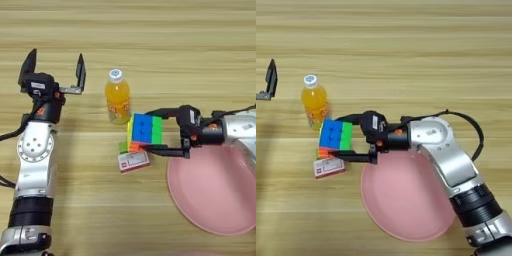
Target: Move the objects on the table
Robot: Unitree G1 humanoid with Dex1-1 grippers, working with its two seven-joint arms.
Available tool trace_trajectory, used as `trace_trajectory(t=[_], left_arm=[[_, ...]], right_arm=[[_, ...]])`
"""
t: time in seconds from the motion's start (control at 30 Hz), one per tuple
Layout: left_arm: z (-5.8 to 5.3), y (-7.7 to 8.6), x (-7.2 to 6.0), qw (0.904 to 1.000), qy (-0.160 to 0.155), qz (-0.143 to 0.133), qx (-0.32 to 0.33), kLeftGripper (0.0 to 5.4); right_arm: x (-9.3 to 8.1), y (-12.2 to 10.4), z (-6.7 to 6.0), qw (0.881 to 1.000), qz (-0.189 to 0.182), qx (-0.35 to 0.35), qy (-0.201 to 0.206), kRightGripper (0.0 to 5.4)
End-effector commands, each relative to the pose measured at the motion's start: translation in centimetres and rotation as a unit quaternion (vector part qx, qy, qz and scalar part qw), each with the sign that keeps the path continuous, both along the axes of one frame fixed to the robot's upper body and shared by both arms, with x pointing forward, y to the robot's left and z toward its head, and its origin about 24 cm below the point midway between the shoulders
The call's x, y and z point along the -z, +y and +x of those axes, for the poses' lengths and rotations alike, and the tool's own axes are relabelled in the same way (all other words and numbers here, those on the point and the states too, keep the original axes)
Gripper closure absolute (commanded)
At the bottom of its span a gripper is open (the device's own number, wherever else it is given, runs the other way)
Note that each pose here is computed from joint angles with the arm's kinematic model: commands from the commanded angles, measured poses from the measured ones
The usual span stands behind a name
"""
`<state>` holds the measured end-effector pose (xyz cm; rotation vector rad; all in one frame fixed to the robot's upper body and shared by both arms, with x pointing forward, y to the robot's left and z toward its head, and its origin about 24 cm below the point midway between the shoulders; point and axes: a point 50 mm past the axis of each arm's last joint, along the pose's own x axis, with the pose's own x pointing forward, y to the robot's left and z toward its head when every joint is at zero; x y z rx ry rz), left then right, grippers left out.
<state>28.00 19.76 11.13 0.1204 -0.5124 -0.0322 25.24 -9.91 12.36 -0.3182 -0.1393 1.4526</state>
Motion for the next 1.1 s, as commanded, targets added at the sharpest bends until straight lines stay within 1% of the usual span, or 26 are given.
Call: trace_trajectory(t=[0.03, 0.2, 0.27, 0.37, 0.4, 0.43, 0.63, 0.7, 0.73, 0.8, 0.83, 0.93, 0.97, 1.1], left_arm=[[-0.1, 0.0, 0.8, 0.9999, 0.017, -0.003, -0.001, 0.18], [-0.2, 0.0, 1.0, 0.9998, 0.02, -0.005, 0.0, 0.63], [-0.3, 0.0, 1.2, 0.9997, 0.025, -0.008, 0.0, 0.78], [-0.3, -0.2, 1.8, 0.999, 0.041, -0.016, 0.004, 1.12], [-0.4, -0.3, 2.0, 0.9987, 0.047, -0.017, 0.005, 0.9], [-0.4, -0.3, 2.2, 0.9986, 0.05, -0.017, 0.005, 0.88], [-0.9, -0.4, 3.3, 0.997, 0.074, -0.022, 0.001, 0.32], [-1.0, -0.6, 3.7, 0.9963, 0.083, -0.023, 0.003, 0.08], [-1.1, -0.7, 3.9, 0.996, 0.086, -0.024, 0.005, 0.31], [-1.3, -1.0, 4.3, 0.9953, 0.093, -0.024, 0.009, 0.33], [-1.4, -1.1, 4.5, 0.9949, 0.098, -0.025, 0.01, 0.53], [-1.6, -1.2, 5.0, 0.9934, 0.112, -0.025, 0.009, 0.82], [-1.6, -1.2, 5.1, 0.9928, 0.116, -0.024, 0.009, 0.63], [-1.7, -1.4, 5.6, 0.991, 0.131, -0.022, 0.012, 0.42]], right_arm=[[-2.7, -0.9, 0.6, 0.998, 0.035, 0.022, -0.036, 2.06], [-4.1, -1.9, 0.9, 0.996, 0.059, 0.051, -0.053, 2.06], [-4.8, -2.5, 1.2, 0.993, 0.074, 0.07, -0.06, 2.06], [-5.5, -3.2, 1.5, 0.989, 0.091, 0.095, -0.07, 2.06], [-5.8, -3.4, 1.6, 0.987, 0.098, 0.103, -0.073, 2.06], [-6.0, -3.6, 1.6, 0.986, 0.104, 0.109, -0.076, 2.06], [-7.5, -5.0, 2.1, 0.975, 0.129, 0.154, -0.095, 2.06], [-7.7, -5.4, 2.3, 0.973, 0.13, 0.166, -0.098, 2.06], [-7.7, -5.6, 2.4, 0.971, 0.129, 0.173, -0.099, 2.06], [-7.8, -6.0, 2.6, 0.969, 0.127, 0.188, -0.1, 2.06], [-7.8, -6.2, 2.7, 0.968, 0.125, 0.195, -0.099, 2.06], [-7.7, -6.6, 3.0, 0.965, 0.115, 0.214, -0.099, 2.06], [-7.6, -6.7, 3.1, 0.964, 0.109, 0.22, -0.099, 2.06], [-6.9, -6.8, 3.7, 0.962, 0.09, 0.242, -0.093, 2.06]])
